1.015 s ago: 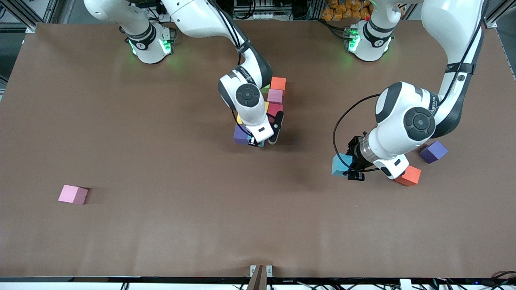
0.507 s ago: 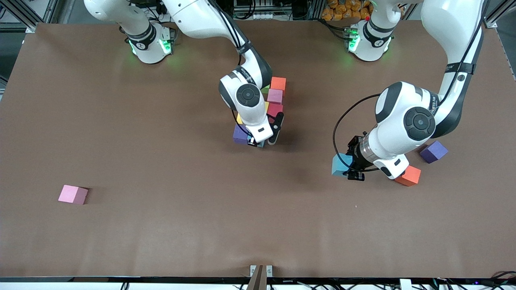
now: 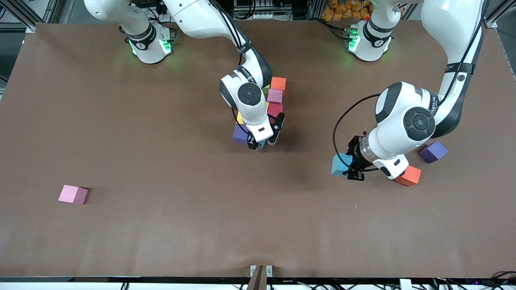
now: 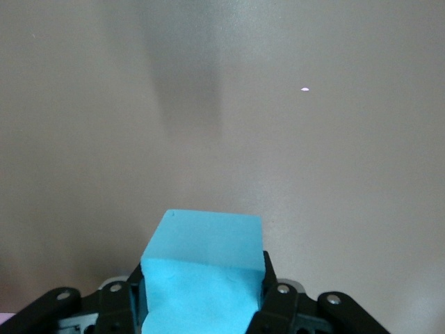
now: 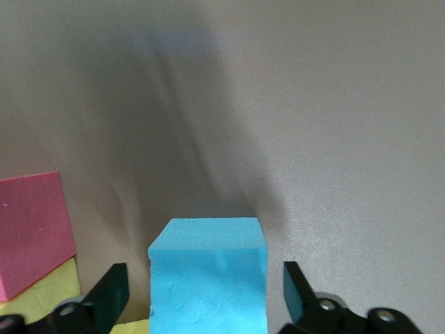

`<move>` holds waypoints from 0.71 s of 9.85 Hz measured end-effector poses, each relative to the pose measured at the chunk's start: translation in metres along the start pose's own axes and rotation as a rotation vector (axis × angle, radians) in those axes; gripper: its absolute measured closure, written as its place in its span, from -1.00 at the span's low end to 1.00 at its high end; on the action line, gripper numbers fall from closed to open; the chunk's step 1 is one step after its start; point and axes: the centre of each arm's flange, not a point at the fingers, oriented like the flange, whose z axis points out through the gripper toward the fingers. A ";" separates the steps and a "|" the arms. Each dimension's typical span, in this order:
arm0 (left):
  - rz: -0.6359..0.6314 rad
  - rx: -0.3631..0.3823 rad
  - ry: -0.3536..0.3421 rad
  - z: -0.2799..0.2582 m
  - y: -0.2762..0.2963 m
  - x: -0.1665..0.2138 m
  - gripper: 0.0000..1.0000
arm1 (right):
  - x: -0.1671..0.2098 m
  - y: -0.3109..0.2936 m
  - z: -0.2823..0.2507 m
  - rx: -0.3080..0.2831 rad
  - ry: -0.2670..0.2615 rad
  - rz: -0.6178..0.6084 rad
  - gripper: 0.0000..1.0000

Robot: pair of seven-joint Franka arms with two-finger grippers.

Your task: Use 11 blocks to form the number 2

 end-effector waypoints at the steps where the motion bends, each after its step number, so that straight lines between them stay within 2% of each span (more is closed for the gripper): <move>1: 0.000 0.000 0.000 0.000 0.000 0.000 -0.18 | 0.000 0.000 0.001 -0.003 -0.002 -0.002 -0.96; 5: 0.010 0.031 0.006 0.003 -0.004 -0.001 -0.18 | 0.001 -0.003 0.004 -0.010 -0.007 -0.013 -0.81; 7: 0.019 0.047 0.007 0.004 -0.006 -0.004 -0.18 | 0.000 -0.001 0.004 -0.035 -0.022 -0.038 -0.80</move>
